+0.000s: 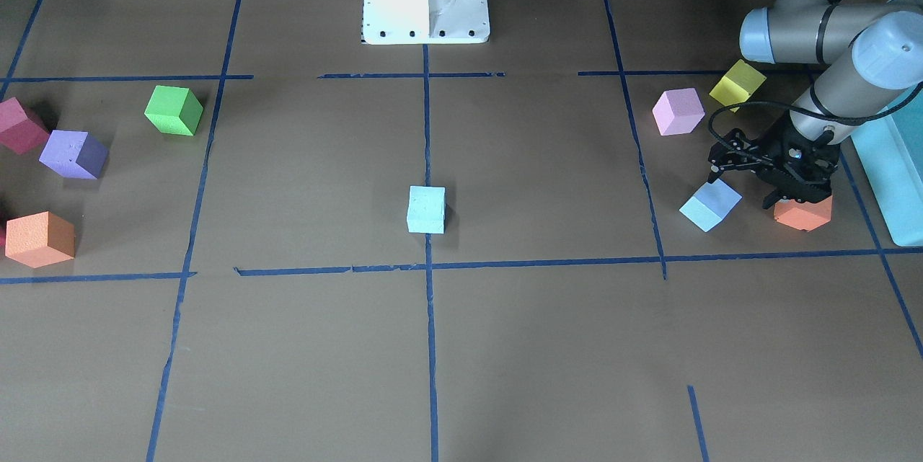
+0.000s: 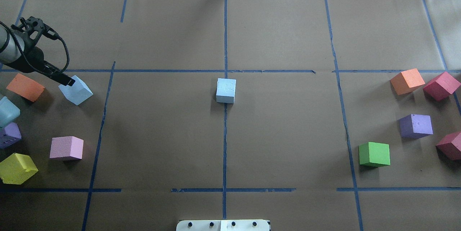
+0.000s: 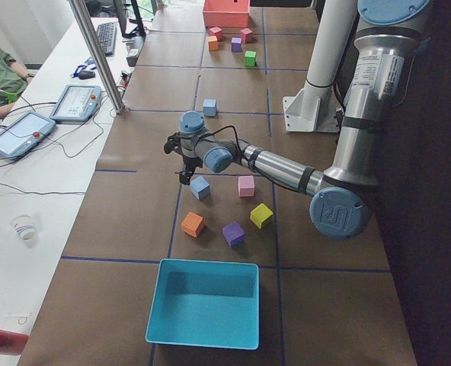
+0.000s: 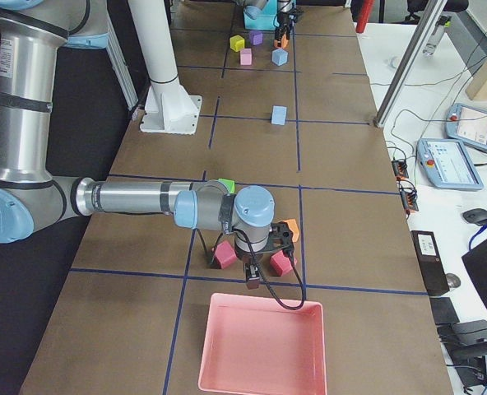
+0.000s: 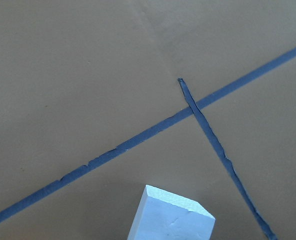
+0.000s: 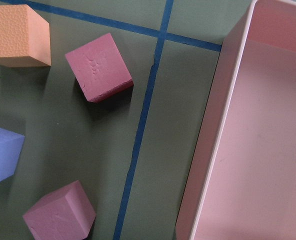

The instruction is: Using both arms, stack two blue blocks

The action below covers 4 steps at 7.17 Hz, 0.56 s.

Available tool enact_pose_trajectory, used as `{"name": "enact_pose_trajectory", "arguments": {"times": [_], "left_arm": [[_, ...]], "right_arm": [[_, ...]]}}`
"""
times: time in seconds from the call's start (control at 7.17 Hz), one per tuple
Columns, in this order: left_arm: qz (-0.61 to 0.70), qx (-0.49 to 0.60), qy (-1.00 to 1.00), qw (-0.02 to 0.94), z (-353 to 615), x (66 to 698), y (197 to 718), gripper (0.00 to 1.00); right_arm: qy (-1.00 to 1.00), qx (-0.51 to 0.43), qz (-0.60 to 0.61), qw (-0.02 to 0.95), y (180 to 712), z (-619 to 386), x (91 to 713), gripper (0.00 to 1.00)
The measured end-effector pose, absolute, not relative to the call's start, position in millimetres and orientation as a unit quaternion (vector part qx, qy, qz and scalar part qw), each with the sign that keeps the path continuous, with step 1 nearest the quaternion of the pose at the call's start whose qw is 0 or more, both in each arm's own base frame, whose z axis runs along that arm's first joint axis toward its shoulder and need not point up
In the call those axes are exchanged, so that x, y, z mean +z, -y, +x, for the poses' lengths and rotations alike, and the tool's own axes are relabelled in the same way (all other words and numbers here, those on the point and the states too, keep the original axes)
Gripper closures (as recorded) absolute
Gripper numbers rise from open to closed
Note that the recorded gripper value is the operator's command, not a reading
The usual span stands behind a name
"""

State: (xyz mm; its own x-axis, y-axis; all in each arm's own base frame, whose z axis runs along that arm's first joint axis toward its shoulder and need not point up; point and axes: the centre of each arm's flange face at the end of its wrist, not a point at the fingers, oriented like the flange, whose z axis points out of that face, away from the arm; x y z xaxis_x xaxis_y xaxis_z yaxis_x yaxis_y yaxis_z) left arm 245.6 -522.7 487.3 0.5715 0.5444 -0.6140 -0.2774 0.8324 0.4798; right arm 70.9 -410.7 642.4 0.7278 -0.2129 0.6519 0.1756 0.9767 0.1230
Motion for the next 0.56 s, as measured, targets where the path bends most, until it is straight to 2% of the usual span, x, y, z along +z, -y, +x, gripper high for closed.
{"name": "enact_pose_trajectory", "arguments": {"times": [0.56], "left_arm": [[0.162,0.271,-0.396,0.863,267.0,499.1,515.0,0.00]], "right_arm": [[0.354,-0.106,0.026,0.929,410.6,71.1,643.1,0.00]]}}
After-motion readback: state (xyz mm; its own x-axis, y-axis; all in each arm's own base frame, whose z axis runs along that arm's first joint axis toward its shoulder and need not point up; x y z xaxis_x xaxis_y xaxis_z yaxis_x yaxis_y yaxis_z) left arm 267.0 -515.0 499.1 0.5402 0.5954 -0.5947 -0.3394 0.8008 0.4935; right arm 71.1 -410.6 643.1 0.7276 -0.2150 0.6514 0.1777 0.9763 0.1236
